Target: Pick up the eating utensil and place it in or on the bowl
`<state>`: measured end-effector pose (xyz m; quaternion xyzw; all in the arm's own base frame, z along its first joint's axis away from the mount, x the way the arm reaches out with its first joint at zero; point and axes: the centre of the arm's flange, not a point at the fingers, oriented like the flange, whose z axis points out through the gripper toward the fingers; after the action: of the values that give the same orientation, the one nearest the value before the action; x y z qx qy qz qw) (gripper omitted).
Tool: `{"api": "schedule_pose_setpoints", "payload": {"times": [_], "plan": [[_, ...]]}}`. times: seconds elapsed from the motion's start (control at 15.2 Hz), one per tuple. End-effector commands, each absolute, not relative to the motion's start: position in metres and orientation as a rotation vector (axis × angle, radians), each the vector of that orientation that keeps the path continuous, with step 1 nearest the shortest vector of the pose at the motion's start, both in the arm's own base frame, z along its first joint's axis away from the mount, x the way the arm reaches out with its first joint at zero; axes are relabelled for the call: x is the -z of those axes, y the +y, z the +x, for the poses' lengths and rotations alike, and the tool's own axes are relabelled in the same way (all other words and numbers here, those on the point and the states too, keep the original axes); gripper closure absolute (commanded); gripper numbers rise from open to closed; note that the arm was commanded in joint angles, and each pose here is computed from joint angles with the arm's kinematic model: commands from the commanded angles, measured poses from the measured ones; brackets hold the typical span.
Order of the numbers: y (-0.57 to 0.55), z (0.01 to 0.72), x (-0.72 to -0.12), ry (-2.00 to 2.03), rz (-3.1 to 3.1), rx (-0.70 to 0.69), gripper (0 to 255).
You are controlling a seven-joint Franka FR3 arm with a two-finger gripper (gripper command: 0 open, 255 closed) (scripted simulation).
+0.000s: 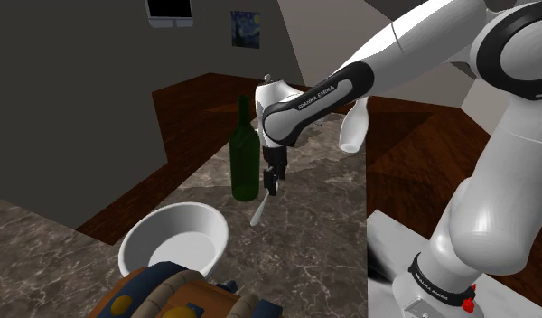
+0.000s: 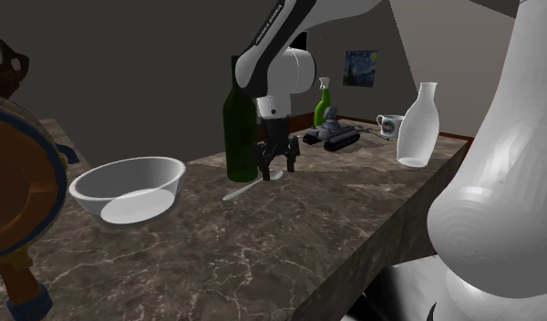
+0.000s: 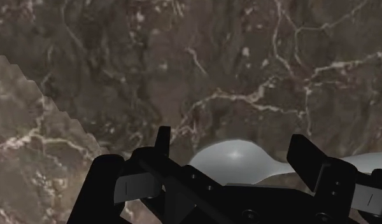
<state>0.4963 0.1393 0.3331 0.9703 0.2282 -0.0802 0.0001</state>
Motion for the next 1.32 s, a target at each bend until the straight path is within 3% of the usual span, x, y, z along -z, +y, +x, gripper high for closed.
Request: {"api": "schedule_pose_setpoints", "payload": {"times": [0.0, 0.26, 0.33, 1.25], "plan": [[0.139, 0.496, -0.332, 0.717, 3.048, 0.251, 0], [0.139, 0.496, -0.332, 0.717, 3.048, 0.251, 0], [0.139, 0.496, -0.332, 0.717, 3.048, 0.251, 255], [0.139, 0.496, -0.358, 0.717, 3.048, 0.251, 255]]}}
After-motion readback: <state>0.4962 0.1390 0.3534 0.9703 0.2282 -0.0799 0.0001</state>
